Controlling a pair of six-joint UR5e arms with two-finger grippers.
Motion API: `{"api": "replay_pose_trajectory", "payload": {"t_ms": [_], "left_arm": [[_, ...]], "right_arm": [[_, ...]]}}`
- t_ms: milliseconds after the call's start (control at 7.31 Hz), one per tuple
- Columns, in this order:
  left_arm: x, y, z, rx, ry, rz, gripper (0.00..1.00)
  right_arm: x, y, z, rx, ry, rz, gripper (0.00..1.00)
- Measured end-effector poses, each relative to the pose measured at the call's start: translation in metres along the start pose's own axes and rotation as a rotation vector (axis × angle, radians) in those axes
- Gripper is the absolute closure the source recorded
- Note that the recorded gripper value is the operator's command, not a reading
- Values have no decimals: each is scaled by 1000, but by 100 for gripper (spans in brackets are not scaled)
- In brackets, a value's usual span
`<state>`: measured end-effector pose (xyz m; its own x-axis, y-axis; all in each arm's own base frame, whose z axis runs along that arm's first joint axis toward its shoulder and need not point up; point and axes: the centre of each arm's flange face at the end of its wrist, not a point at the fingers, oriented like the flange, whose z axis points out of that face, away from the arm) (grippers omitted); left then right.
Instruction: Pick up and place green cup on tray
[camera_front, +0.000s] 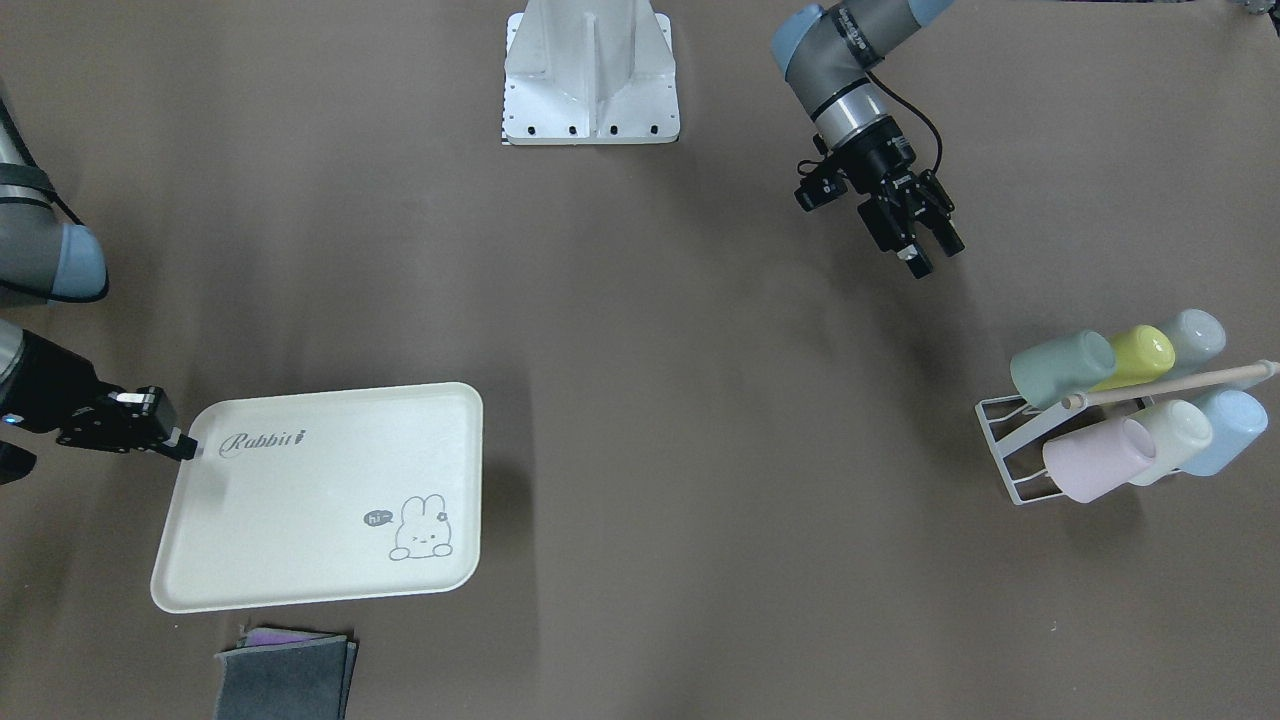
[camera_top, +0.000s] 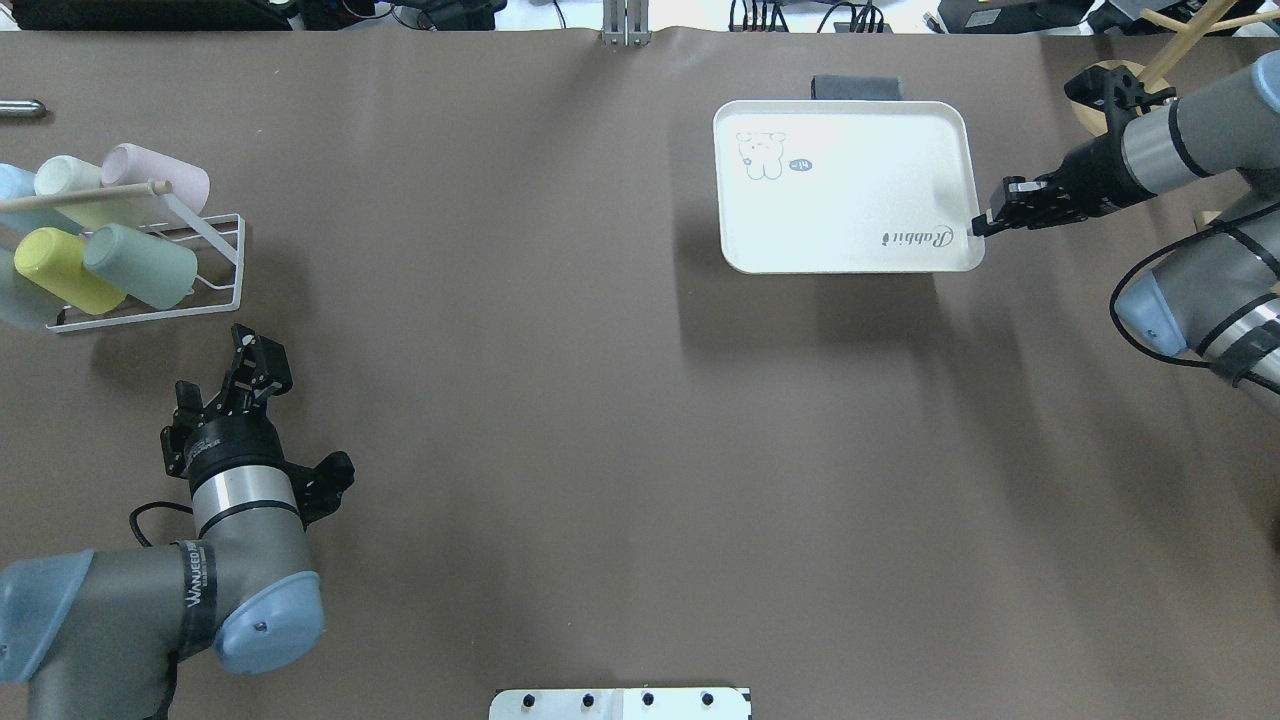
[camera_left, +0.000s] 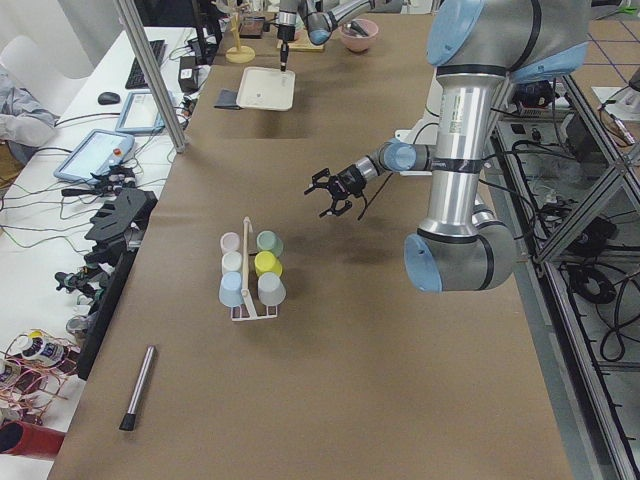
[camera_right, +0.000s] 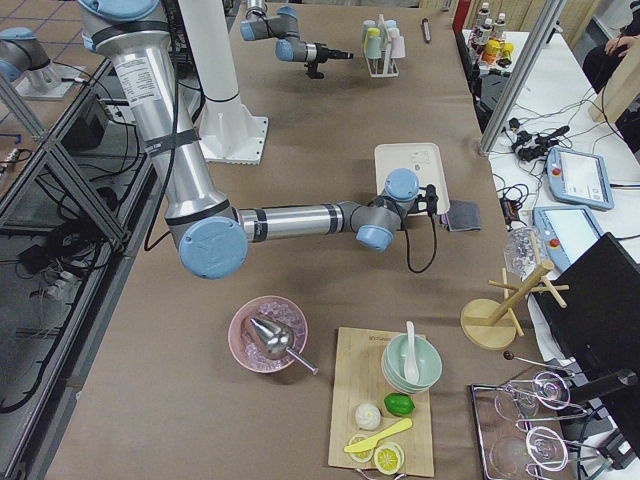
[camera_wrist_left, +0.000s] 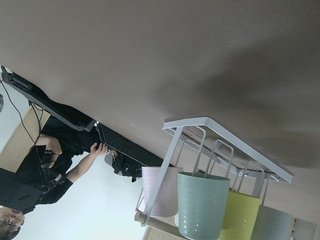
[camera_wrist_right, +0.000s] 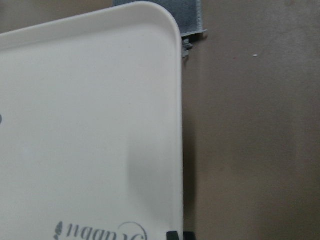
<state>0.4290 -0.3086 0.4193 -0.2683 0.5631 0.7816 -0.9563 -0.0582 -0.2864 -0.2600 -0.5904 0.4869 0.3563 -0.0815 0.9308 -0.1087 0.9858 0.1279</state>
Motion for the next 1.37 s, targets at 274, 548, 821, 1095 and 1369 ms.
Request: {"api": "replay_pose_trajectory", "payload": {"t_ms": [274,548,821,1095,1369], "left_arm": [[42,-12,43,77,-53,56,10],[57,-12,64,120,-109,90,10],[70,3,74,111,-115,108,10],[77,19,81,95,-109,112,10],[78,24,84,89,-107,111,10]], "right_arm": [[-44,1,29,5,-21,-15,100],[-89,9,63,17,-29,-12,100],[-127,28,101,21,-30,4,100],[-148,53,131,-5,-30,28,100],[-168,61,148,-27,-15,72,100]]}}
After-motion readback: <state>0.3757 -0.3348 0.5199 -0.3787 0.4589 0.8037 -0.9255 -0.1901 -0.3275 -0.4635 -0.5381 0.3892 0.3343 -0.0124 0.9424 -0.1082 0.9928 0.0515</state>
